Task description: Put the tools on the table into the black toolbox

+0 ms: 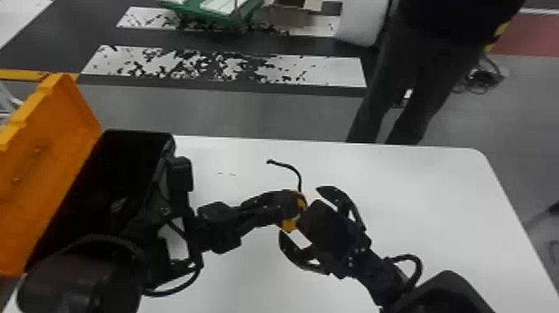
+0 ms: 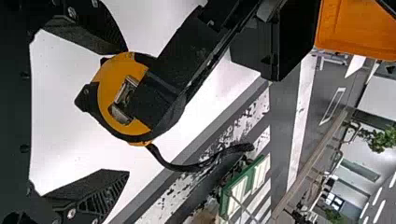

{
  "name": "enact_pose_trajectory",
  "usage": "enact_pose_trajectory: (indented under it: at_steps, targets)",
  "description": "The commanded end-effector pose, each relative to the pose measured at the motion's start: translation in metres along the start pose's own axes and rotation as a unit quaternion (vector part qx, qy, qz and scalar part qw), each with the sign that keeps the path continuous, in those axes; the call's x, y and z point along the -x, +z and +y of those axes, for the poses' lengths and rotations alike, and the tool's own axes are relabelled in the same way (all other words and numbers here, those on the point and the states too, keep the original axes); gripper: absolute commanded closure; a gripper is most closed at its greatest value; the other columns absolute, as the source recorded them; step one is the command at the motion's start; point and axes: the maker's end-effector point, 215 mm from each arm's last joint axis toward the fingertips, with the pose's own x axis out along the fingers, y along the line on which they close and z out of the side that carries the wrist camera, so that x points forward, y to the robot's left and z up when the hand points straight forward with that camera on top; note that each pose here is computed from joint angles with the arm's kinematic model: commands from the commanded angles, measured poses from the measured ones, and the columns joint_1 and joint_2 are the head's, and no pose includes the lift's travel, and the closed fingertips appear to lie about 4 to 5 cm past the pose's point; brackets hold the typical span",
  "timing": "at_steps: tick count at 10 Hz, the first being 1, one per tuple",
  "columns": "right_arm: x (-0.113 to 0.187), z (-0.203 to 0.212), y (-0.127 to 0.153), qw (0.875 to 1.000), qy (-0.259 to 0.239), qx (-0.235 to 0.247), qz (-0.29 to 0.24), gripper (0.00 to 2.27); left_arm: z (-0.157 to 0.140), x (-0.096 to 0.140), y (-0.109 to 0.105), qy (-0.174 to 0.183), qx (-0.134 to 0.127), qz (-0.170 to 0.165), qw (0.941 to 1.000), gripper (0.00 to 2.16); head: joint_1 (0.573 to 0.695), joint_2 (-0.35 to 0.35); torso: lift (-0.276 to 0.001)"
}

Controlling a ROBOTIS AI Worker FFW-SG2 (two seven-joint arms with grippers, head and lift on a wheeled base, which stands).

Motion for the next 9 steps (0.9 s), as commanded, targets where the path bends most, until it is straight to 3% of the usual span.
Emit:
enact_pose_trajectory:
  at_steps: [1, 6, 9]
  targets:
    - [0.001, -0.002, -0.004, 1.0, -0.002, -0.006, 0.009, 0.05, 0.001, 0.0, -0.001, -0.001, -0.001, 0.002, 1.0, 2.14, 0.695, -0.031, -0.039]
    - [0.016, -0.022, -0.044, 0.997, -0.029, -0.055, 0.05, 0.06, 0.024, 0.02, 0.005, 0.032, 0.003, -0.007, 0.9995, 2.14, 0.695, -0.051, -0.039]
    - [0.034, -0.03, -0.085, 0.991, -0.053, -0.092, 0.083, 0.07, 0.062, 0.056, 0.037, 0.084, -0.011, -0.039, 0.9956, 2.14, 0.695, -0.055, -0.039]
